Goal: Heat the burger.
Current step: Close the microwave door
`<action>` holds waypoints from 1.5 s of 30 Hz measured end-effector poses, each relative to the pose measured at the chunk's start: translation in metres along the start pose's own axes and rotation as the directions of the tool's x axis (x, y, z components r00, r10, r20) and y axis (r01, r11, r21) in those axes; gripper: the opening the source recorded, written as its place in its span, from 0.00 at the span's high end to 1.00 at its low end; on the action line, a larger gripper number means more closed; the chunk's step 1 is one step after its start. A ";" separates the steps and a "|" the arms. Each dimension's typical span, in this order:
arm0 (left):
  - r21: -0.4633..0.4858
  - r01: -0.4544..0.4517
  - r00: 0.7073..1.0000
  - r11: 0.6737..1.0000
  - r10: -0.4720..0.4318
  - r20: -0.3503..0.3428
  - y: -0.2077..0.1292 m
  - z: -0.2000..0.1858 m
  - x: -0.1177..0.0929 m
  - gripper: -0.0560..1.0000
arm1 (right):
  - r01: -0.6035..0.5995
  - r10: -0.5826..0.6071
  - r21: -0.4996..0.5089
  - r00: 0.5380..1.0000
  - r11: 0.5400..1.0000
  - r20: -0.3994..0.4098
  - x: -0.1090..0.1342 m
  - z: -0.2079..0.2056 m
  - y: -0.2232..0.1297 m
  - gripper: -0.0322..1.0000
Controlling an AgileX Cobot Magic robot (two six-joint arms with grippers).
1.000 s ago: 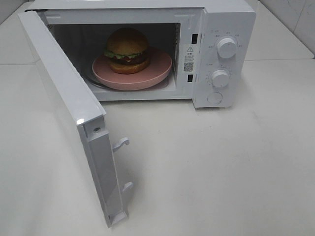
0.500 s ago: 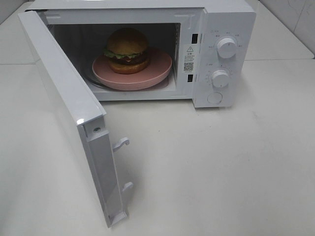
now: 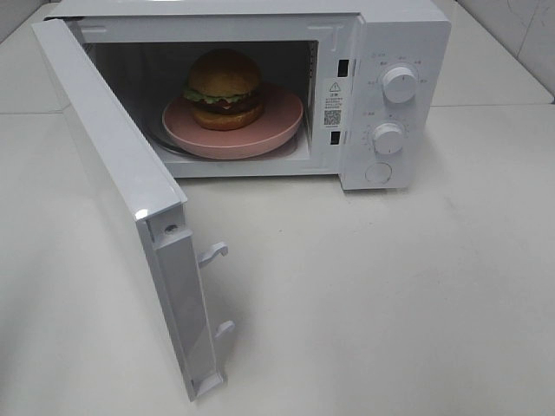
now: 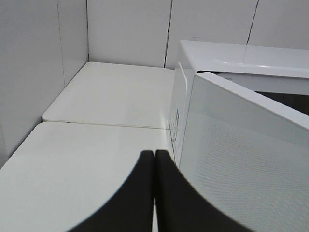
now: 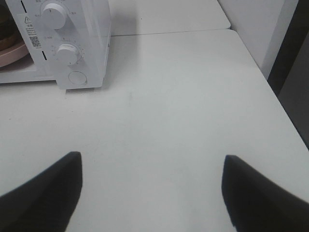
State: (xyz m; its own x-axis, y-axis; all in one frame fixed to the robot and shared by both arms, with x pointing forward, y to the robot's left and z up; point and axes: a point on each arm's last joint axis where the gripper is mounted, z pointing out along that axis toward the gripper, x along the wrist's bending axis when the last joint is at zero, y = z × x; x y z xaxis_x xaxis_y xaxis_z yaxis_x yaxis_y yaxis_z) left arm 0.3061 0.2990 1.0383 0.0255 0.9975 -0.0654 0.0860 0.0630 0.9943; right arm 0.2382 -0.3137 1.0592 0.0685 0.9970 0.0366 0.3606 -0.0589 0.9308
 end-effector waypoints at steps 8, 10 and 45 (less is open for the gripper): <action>-0.013 0.001 1.000 1.000 -0.001 -0.018 -0.006 0.034 0.003 0.95 | 0.000 0.000 0.000 1.000 1.000 0.000 0.000 0.000 0.000 0.22; -0.008 0.001 1.000 1.000 -0.001 -0.020 -0.008 0.038 0.003 0.95 | 0.000 0.000 0.000 1.000 1.000 0.000 0.000 0.000 0.000 0.22; 0.142 -0.091 0.932 0.986 0.034 0.362 -0.042 0.155 -0.035 0.95 | 0.000 0.000 0.000 1.000 1.000 0.000 0.000 0.000 0.000 0.22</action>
State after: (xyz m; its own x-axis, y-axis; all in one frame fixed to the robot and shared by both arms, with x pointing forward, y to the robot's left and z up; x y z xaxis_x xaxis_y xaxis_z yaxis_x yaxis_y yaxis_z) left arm 0.4557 0.2562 0.9854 0.3871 0.9202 -0.0574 0.2240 -0.0335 0.9740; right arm 0.2382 -0.3137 1.0592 0.0685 0.9970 0.0366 0.3606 -0.0589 0.9308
